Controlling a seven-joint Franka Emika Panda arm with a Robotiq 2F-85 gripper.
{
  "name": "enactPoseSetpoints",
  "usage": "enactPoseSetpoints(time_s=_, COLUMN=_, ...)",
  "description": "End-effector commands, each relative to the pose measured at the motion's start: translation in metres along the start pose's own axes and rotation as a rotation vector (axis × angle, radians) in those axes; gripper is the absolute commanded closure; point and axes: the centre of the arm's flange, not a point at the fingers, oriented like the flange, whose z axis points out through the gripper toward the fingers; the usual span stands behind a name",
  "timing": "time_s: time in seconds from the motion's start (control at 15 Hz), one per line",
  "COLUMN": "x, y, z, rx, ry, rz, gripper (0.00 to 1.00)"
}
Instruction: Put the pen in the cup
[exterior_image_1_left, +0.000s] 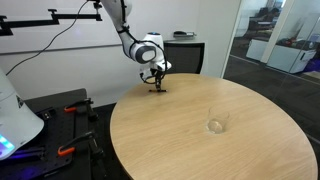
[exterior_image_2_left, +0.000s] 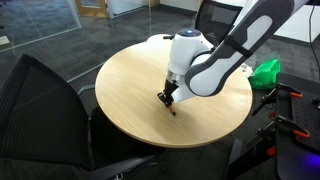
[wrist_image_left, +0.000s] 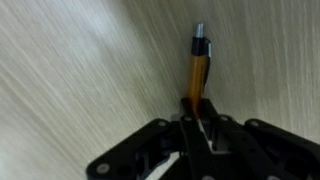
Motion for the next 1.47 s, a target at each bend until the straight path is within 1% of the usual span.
enactPoseSetpoints(time_s=0.0, x=0.003, y=-0.006, z=-0.005, rx=-0.017, ry=-0.027, rz=0.025, gripper=0.96)
enactPoseSetpoints(time_s=0.33, x=0.000, y=0.000, z=-0.047, rx=0.009, ry=-0.026, rz=0.033, gripper=0.96)
enactPoseSetpoints(time_s=0.53, x=-0.002, y=0.002, z=-0.083, rx=0.032, ry=-0.032, rz=0.011, gripper=0.96)
enactPoseSetpoints(time_s=0.67, x=-0.004, y=0.005, z=-0.110, rx=0.027, ry=-0.028, rz=0.006, gripper=0.96)
enactPoseSetpoints(time_s=0.93, x=0.000, y=0.024, z=-0.164, rx=-0.019, ry=-0.001, rz=0.033, gripper=0.96)
enactPoseSetpoints(time_s=1.13, x=0.007, y=0.045, z=-0.198, rx=-0.080, ry=0.057, rz=0.081, gripper=0.96)
enactPoseSetpoints(time_s=1.4, x=0.021, y=0.070, z=-0.229, rx=-0.177, ry=0.153, rz=0.166, gripper=0.96)
